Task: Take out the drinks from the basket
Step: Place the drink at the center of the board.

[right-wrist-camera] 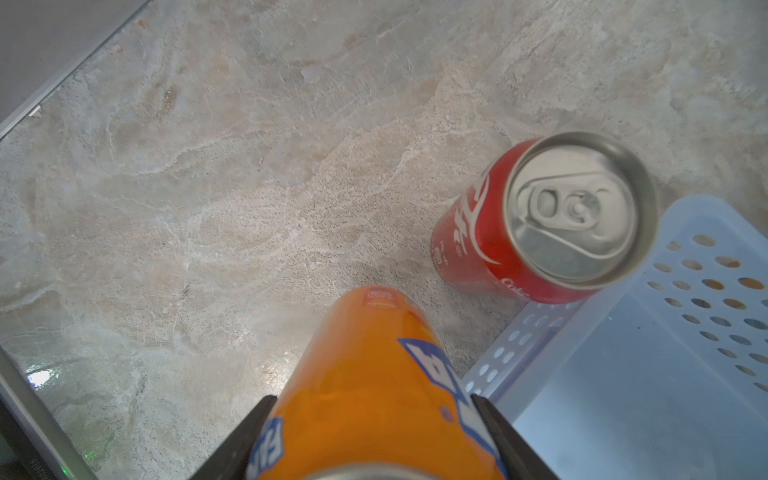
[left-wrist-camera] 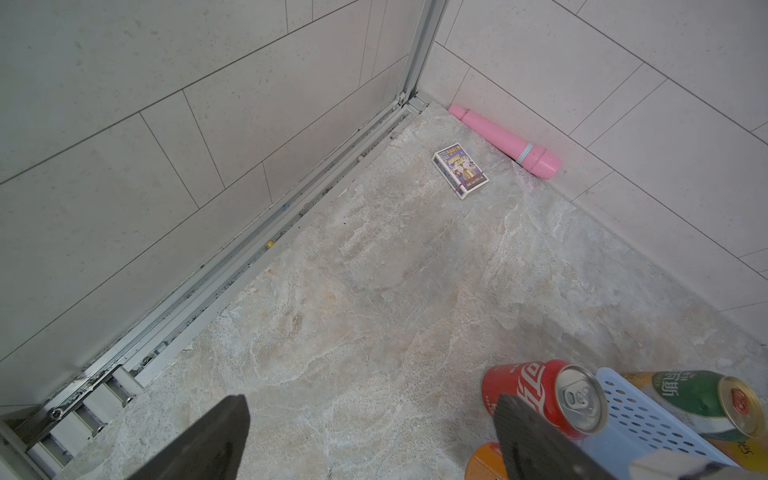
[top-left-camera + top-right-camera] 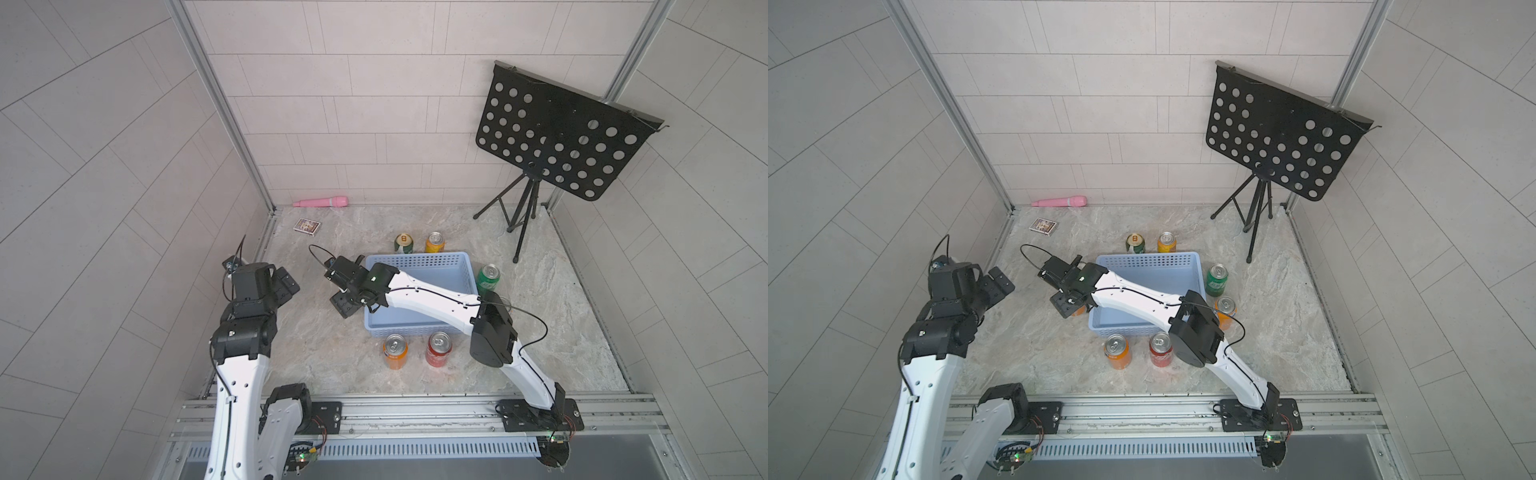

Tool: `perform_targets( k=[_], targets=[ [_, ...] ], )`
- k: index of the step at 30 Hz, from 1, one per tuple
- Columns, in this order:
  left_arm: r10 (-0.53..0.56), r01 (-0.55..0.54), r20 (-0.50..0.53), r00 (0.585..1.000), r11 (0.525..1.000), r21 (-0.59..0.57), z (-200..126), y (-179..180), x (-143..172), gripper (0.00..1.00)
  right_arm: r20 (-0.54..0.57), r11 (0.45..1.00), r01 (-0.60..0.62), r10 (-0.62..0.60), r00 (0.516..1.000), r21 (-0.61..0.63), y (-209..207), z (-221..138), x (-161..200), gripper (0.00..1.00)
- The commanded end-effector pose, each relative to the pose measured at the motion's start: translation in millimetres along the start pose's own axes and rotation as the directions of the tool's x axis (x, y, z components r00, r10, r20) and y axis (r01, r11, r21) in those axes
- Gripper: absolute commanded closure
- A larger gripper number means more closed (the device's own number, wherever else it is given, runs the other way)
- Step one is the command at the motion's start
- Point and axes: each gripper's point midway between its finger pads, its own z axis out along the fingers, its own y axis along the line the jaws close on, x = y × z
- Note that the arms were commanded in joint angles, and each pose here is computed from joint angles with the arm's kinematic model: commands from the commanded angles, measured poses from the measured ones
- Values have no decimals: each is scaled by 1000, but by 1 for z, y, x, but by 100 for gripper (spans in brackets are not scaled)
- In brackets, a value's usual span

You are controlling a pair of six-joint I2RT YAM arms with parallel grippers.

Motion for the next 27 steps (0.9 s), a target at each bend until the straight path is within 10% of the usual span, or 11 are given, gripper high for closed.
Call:
perform_targets(
  k=[1, 18, 27],
  targets=[
    [-9, 9, -11, 1000, 1000, -8, 2, 4, 3, 0, 71, 1000, -4, 3, 997, 14, 0, -12, -21, 60],
    [-31, 31, -23, 999, 999, 16, 4, 2, 4, 0, 4, 1000, 7, -7, 1000, 28, 0, 22, 0, 46],
    [-34, 35, -19, 999, 999, 11, 4, 4, 3, 0, 18, 1000, 5, -5, 1000, 20, 1, 17, -5, 15]
  ],
)
